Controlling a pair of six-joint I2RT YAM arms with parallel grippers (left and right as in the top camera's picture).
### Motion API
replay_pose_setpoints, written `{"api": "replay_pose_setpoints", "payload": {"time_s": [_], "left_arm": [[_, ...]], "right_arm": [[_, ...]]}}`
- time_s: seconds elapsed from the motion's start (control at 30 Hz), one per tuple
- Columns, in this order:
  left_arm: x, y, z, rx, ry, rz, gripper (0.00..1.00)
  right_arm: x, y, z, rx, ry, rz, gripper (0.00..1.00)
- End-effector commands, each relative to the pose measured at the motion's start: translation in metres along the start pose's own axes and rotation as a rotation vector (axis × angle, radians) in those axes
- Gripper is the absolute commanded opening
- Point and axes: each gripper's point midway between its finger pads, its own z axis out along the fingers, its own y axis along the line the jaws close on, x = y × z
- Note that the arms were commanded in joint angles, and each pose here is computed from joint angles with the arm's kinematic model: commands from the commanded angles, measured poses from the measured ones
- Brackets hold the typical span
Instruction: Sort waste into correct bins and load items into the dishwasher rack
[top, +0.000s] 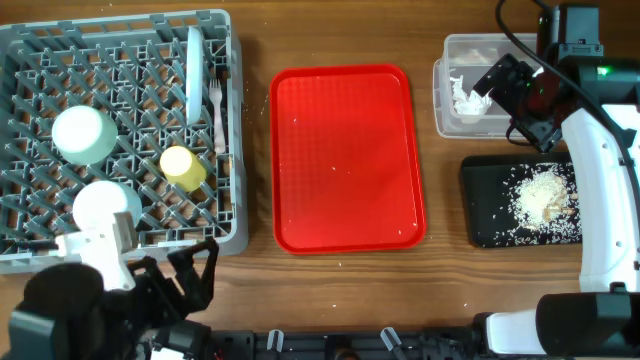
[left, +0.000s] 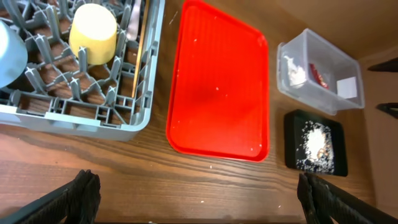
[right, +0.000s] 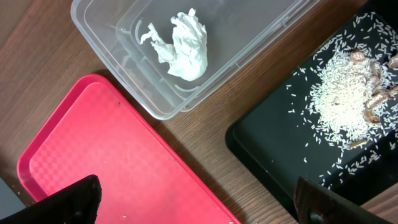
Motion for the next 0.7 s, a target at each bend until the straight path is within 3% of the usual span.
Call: {"api": "replay_pose_setpoints", "payload": {"time_s": [0.0,0.17,0.33,0.43,0.67], "left_arm": [[0.004,-0.001,-0.002,0.020,0.001,-0.010,1.00],[0.004,0.001,0.003,0.014,-0.004,0.005,1.00],[0.008,0.028,0.042,-0.015,-0.120,0.127,1.00],[0.016,0.049,0.075,-0.004,-0.231,0.150,1.00],[-0.017,0.053,0.120,0.109,-0.589,0.228,1.00]], "right_arm": [[-0.008,0.000,-0.012,-0.011,-0.044,0.019,1.00],[-0.008,0.000,-0.012,-0.011,-0.044,0.019,1.00],[-0.008,0.000,-0.012,-0.011,-0.044,0.019,1.00],[-0.008,0.000,-0.012,-0.011,-0.044,0.020,1.00],[-0.008,0.000,-0.012,-0.011,-0.044,0.020,1.00]]}}
